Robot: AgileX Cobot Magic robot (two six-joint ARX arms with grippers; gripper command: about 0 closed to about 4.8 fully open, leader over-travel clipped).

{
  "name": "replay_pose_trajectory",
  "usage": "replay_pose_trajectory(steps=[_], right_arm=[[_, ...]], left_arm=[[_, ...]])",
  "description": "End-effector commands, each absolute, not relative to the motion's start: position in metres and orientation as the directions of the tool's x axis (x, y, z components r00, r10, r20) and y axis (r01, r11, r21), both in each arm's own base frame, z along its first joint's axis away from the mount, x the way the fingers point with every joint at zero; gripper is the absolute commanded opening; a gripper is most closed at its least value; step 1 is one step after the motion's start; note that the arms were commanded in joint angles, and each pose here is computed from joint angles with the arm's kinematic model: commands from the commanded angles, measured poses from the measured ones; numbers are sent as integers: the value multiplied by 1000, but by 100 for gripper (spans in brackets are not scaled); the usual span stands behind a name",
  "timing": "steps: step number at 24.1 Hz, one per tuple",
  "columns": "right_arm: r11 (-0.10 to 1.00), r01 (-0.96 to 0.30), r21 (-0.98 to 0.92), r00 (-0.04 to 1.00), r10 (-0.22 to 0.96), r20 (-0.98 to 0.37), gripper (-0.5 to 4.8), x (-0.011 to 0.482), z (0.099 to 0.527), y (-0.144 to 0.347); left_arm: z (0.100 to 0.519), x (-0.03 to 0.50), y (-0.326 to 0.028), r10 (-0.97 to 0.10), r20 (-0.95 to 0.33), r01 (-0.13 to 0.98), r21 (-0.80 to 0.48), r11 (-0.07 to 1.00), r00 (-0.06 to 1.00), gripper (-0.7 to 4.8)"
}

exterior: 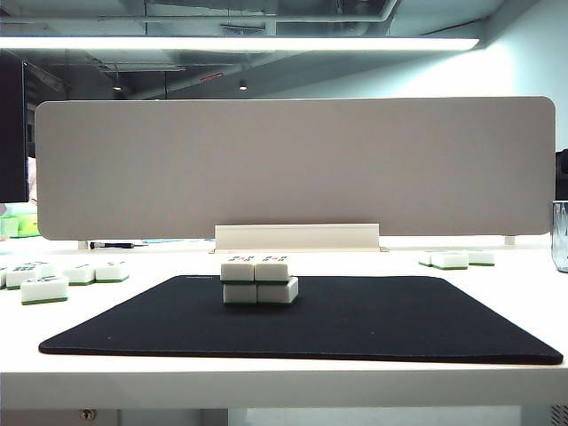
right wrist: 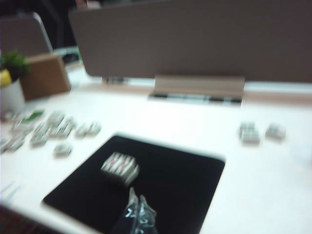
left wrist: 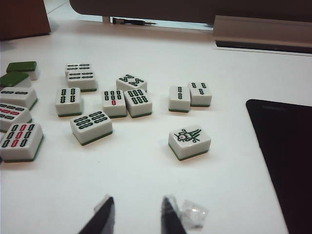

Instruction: Arrange four mahjong tiles into a neat stack, creating two layers of paired tiles.

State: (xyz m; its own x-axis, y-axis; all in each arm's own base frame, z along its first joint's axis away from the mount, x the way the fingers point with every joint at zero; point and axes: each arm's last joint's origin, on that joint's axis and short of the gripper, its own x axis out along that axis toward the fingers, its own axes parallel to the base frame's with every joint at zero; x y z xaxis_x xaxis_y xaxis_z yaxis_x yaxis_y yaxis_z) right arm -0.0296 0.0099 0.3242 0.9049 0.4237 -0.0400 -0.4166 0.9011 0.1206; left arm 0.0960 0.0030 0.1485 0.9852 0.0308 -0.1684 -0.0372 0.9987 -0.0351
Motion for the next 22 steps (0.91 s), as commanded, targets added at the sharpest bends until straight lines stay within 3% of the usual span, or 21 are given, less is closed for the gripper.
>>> replay_pose_trajectory(steps=[1,5,12,18,22], right_arm=[[903,-412,125,910,401,107,-1,8,311,11],[922,-280,266,959,261,105,-1,65,248,9],[938,67,341,997,-74,8,-1,96,172,1],[950,158,270,979,-116,-167,-1,96,149,0],[957,148,249,981,-110,-160,-1,96,150,0]], left_arm=[[148,96,3,27,-180,-34,-38,999,983,116],[148,96,3,27,-180,-34,-38,999,983,116],[148,96,3,27,-180,-34,-38,999,983,116],[148,96,3,27,-180,-34,-37,999,983,116],[148,96,3,27,-180,-34,-38,999,983,116]])
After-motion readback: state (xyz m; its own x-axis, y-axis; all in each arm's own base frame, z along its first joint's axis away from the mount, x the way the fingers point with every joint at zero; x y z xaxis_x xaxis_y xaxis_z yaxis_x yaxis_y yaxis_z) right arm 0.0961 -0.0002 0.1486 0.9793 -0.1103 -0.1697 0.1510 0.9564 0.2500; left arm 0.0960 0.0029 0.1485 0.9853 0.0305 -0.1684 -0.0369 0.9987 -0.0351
